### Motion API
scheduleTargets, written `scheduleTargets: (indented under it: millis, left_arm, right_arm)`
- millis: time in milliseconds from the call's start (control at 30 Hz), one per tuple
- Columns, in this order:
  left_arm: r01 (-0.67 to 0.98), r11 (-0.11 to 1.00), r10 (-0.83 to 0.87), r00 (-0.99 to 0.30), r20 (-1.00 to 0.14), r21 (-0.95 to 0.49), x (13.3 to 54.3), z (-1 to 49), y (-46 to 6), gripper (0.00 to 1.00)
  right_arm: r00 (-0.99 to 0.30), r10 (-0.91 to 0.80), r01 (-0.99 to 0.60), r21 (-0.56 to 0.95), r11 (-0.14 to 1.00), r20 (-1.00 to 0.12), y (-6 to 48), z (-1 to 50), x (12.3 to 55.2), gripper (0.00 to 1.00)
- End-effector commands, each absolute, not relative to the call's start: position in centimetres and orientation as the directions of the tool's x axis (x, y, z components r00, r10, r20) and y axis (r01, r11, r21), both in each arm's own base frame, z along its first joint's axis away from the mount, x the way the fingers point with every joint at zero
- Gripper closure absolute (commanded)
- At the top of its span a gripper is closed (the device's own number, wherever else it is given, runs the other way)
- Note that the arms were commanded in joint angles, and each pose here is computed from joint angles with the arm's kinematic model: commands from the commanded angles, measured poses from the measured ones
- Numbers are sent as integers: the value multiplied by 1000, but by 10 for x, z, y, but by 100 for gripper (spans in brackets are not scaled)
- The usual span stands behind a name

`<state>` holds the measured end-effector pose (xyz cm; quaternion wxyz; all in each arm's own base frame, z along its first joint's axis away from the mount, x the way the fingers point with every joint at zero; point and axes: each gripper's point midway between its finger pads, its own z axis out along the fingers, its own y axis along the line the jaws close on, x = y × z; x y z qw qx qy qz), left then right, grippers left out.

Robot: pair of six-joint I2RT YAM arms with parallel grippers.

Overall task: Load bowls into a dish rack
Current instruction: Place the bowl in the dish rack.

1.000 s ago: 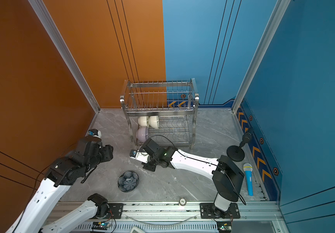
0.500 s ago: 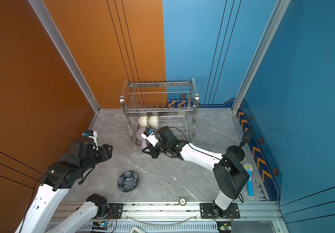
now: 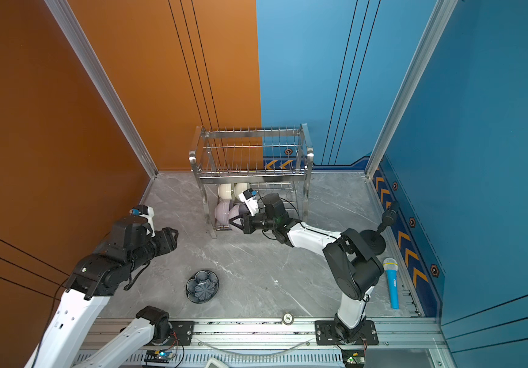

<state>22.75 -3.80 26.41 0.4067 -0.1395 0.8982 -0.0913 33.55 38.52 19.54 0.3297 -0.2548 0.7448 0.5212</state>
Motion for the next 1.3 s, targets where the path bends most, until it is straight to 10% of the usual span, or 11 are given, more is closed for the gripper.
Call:
scheduleTargets:
  millis: [0,1267]
  left_arm:
    - [-165,945,-321,-642,-697,-283,229,260,-41,38]
    - [-179,940,-336,-643,-688,-291,235,260,-38,39]
  right_arm:
    - [-606,69,-761,602,242,-793,386,234,346,98]
    - [-726,244,-640,762,100,-643,390,203,404,95]
